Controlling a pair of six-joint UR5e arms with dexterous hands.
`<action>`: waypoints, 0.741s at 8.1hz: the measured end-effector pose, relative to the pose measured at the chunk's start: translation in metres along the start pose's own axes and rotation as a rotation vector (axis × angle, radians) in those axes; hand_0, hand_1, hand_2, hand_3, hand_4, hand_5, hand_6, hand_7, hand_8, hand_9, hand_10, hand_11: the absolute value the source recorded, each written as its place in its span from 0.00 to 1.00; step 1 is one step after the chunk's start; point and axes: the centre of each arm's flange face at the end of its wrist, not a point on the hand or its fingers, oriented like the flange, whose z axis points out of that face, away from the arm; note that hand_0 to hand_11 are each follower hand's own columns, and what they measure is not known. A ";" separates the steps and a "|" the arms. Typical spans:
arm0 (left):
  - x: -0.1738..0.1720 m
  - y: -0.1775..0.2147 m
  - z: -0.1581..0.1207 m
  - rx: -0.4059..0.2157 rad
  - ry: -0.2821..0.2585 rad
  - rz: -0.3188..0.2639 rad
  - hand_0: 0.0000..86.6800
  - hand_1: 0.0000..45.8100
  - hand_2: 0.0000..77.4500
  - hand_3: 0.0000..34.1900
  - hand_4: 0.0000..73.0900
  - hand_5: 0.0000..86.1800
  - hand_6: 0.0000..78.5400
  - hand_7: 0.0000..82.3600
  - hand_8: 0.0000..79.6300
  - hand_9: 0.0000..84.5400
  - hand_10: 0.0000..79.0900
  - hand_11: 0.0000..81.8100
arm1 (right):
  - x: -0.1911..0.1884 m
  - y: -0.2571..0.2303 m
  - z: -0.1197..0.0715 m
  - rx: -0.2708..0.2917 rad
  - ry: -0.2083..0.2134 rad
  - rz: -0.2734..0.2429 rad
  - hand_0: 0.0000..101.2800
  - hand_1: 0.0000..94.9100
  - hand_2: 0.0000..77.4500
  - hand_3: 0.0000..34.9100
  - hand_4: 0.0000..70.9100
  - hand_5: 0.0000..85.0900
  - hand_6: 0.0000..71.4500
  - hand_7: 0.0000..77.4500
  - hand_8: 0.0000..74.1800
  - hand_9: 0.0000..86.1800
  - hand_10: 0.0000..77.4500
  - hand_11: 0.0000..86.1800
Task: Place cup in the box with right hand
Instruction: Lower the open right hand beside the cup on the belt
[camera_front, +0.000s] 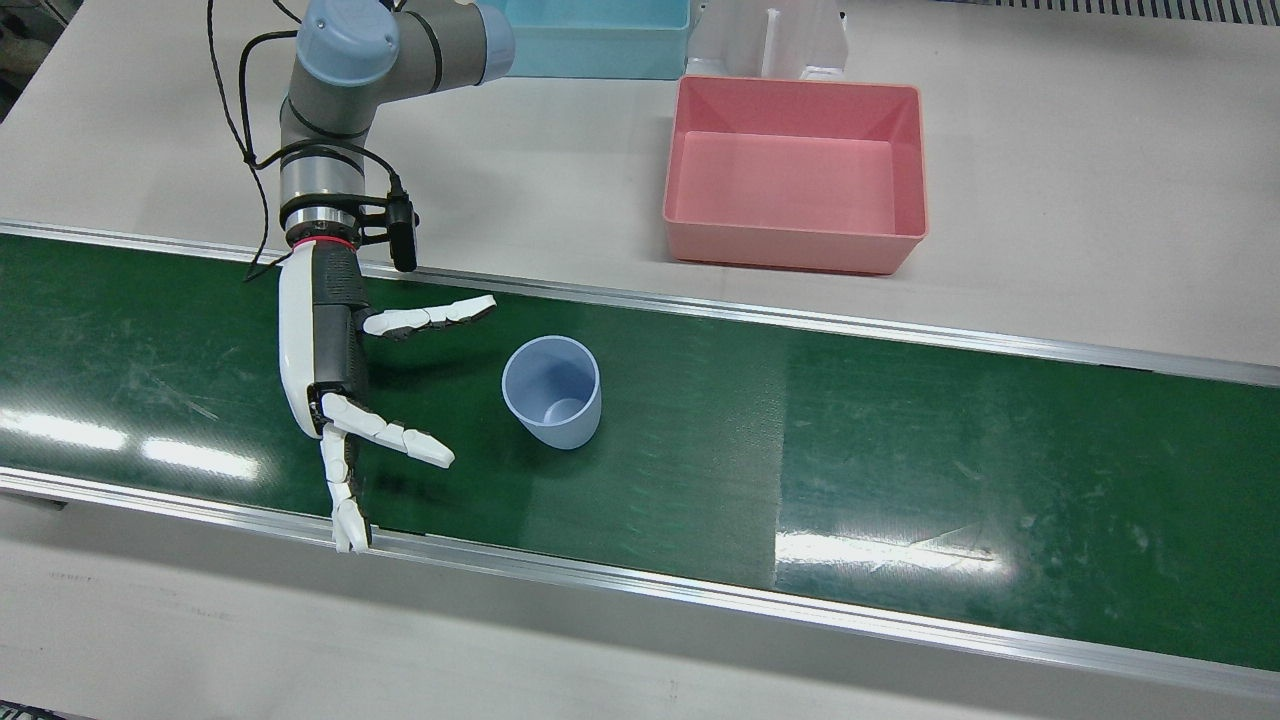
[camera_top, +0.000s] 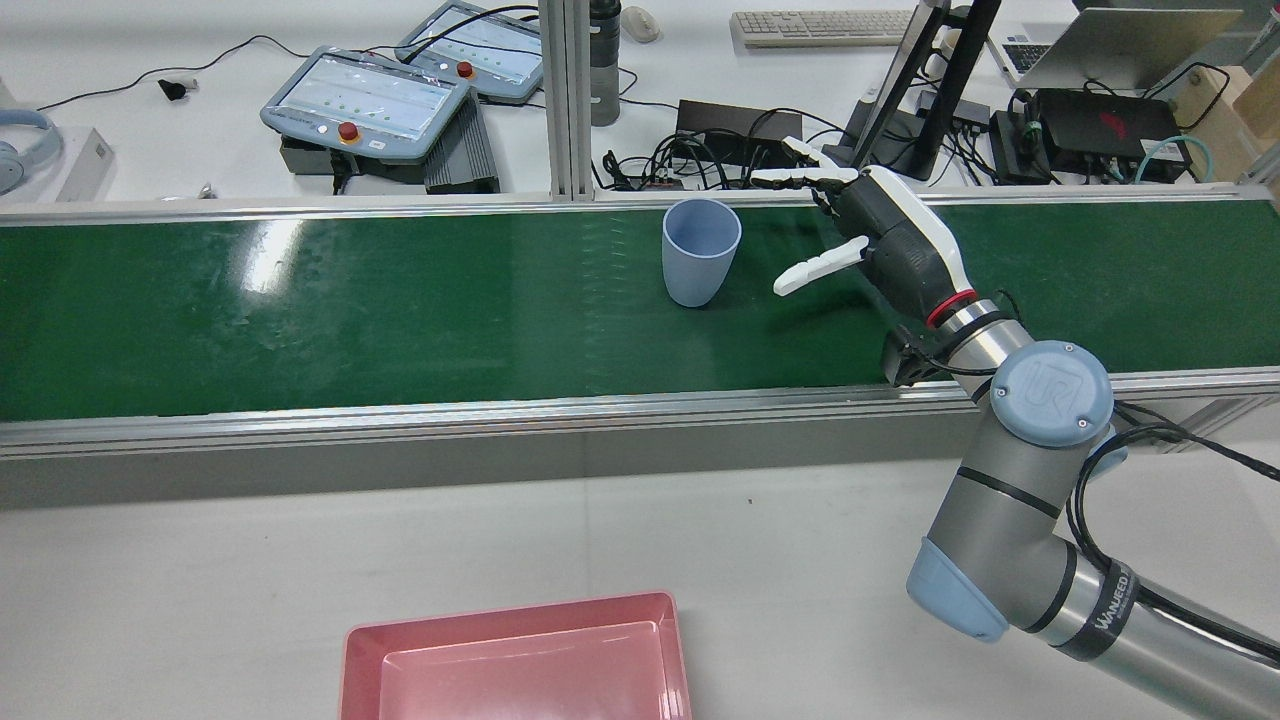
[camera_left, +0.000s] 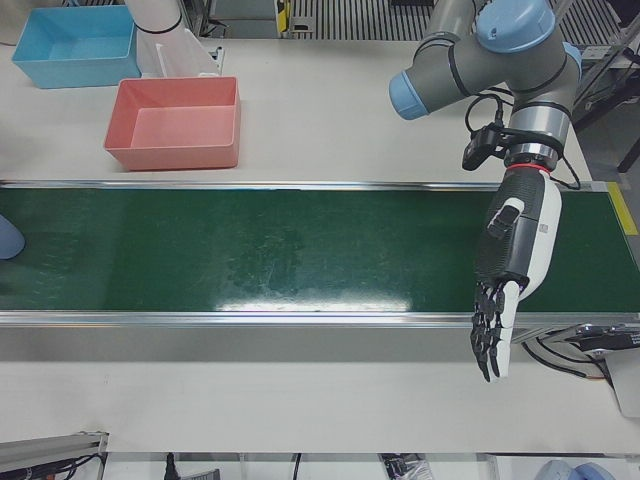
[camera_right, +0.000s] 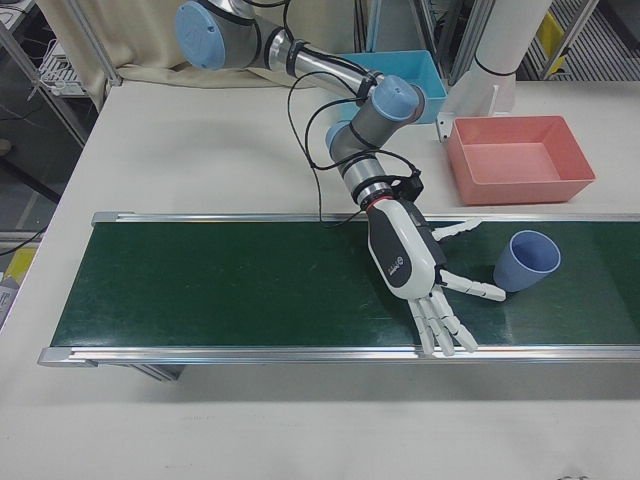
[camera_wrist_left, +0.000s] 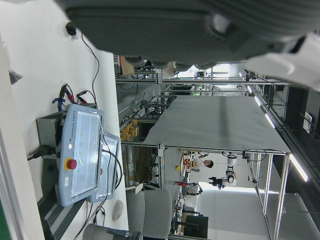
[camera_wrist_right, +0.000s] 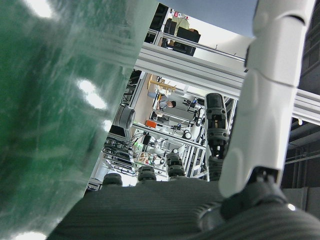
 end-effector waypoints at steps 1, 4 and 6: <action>0.000 0.000 0.000 0.000 0.000 0.000 0.00 0.01 0.01 0.00 0.00 0.00 0.00 0.00 0.00 0.00 0.00 0.00 | 0.001 0.001 0.000 -0.001 0.002 -0.004 0.62 0.11 0.01 0.30 0.38 0.07 0.05 0.15 0.01 0.05 0.01 0.03; 0.000 0.000 0.000 0.000 0.000 0.000 0.00 0.01 0.01 0.00 0.00 0.00 0.00 0.00 0.00 0.00 0.00 0.00 | 0.007 0.005 -0.001 -0.002 0.001 -0.003 0.62 0.11 0.01 0.30 0.39 0.07 0.06 0.15 0.01 0.05 0.01 0.02; 0.000 0.000 0.000 0.001 0.000 0.000 0.00 0.01 0.01 0.00 0.00 0.00 0.00 0.00 0.00 0.00 0.00 0.00 | 0.014 0.007 -0.002 0.000 0.005 -0.001 0.61 0.14 0.01 0.30 0.39 0.06 0.08 0.18 0.02 0.05 0.01 0.02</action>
